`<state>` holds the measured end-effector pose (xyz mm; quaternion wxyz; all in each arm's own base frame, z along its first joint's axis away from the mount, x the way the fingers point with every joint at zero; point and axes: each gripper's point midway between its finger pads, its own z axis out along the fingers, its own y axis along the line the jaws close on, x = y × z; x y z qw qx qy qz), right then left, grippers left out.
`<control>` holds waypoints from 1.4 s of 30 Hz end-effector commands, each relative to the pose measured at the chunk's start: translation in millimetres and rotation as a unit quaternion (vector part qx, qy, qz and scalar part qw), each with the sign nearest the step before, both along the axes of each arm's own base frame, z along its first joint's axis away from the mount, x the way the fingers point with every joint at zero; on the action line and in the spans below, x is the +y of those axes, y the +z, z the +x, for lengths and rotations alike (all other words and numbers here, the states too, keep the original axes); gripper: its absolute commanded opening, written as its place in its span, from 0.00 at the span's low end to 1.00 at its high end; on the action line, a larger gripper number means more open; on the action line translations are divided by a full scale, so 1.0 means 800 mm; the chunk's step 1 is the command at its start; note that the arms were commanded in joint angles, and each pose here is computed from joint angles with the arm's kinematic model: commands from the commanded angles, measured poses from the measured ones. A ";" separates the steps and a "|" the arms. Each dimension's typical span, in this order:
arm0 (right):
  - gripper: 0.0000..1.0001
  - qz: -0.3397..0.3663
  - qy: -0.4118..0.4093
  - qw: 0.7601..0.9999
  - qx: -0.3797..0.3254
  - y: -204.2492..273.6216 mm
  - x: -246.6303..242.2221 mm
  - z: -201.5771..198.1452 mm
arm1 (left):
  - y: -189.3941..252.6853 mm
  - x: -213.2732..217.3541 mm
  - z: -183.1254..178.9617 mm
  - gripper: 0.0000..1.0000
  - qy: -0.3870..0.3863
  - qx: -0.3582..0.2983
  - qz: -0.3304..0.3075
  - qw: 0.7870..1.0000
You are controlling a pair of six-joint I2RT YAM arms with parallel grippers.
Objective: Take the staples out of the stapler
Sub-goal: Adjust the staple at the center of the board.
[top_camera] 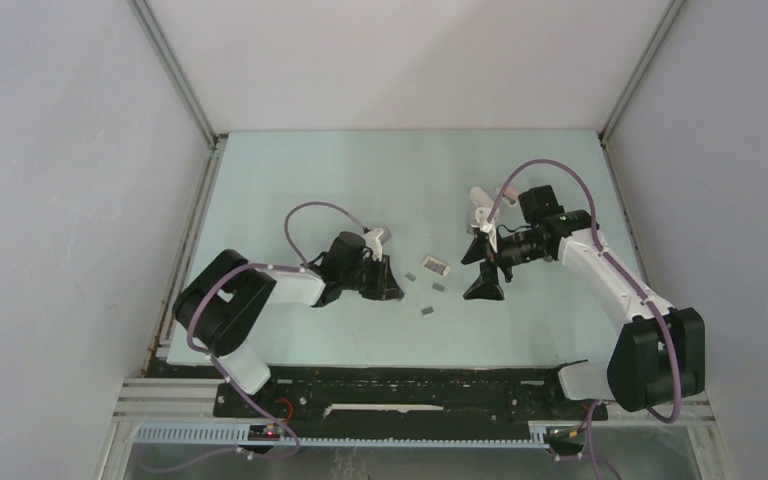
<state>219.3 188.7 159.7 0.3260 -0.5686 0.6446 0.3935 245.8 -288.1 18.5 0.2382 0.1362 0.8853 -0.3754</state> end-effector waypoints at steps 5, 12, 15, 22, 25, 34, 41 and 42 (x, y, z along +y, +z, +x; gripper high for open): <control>0.95 0.004 0.010 1.000 -0.002 0.000 0.003 -0.003 | -0.019 0.022 0.002 0.24 0.018 0.006 0.053 0.998; 0.95 0.005 0.012 1.000 -0.003 0.000 0.003 -0.004 | -0.009 0.021 0.008 0.27 0.032 0.002 0.041 0.999; 0.95 0.006 0.012 1.000 -0.004 0.001 0.003 -0.004 | -0.002 0.021 0.009 0.29 0.036 -0.003 0.036 0.999; 0.95 0.007 0.017 1.000 -0.006 0.001 0.003 -0.006 | 0.020 0.024 0.014 0.31 0.043 -0.032 0.027 0.998; 0.95 0.011 0.033 0.999 -0.006 0.000 0.004 -0.014 | 0.036 0.032 0.015 0.31 0.046 -0.071 0.021 0.996; 0.95 -0.027 0.151 0.983 -0.103 -0.034 0.021 -0.037 | 0.120 0.082 0.011 0.31 0.090 -0.226 0.012 0.970; 0.94 -0.125 0.191 0.958 -0.177 -0.074 0.051 -0.013 | 0.178 0.140 -0.002 0.82 0.189 -0.317 -0.023 0.929; 0.93 -0.134 0.197 0.954 -0.181 -0.078 0.056 -0.012 | 0.182 0.146 -0.005 0.88 0.201 -0.320 -0.030 0.925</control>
